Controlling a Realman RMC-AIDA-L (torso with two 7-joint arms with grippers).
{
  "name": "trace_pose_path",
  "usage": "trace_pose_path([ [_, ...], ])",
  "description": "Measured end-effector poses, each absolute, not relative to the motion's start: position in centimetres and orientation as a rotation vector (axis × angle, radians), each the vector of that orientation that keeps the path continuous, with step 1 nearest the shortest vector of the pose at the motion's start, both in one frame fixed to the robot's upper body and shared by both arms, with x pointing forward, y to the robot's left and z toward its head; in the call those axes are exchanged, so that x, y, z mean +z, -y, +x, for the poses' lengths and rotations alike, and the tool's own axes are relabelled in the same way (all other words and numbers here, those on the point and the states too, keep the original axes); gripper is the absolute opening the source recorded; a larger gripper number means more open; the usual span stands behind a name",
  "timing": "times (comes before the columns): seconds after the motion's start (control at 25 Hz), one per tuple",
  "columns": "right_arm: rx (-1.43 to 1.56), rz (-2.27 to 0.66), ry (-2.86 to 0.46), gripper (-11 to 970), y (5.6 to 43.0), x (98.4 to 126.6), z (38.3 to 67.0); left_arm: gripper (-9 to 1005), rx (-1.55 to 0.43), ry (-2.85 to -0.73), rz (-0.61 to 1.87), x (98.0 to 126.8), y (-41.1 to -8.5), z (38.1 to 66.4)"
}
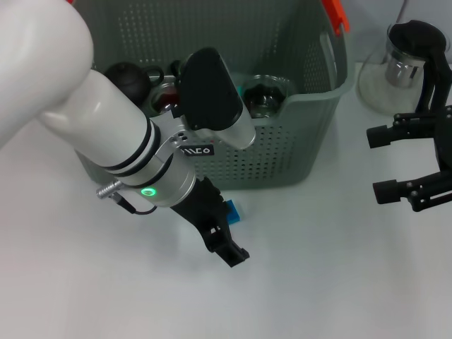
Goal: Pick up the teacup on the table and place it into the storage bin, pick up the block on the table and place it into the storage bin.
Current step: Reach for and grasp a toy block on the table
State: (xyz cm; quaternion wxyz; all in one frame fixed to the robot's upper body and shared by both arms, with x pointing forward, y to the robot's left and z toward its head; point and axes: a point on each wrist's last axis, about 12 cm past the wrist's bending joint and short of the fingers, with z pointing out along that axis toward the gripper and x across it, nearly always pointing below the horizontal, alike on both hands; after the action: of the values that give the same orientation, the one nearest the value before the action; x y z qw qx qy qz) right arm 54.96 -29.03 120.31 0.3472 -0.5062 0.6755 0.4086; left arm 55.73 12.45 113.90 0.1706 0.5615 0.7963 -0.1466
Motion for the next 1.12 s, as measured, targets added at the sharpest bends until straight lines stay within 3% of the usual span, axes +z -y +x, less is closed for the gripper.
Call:
trace_pose_path([
  [1.12,1.029,-1.347,-1.788,945,29.2,120.4,55.1,873,-0.307,-2.39,1.438,112.7,-11.7,56.7],
])
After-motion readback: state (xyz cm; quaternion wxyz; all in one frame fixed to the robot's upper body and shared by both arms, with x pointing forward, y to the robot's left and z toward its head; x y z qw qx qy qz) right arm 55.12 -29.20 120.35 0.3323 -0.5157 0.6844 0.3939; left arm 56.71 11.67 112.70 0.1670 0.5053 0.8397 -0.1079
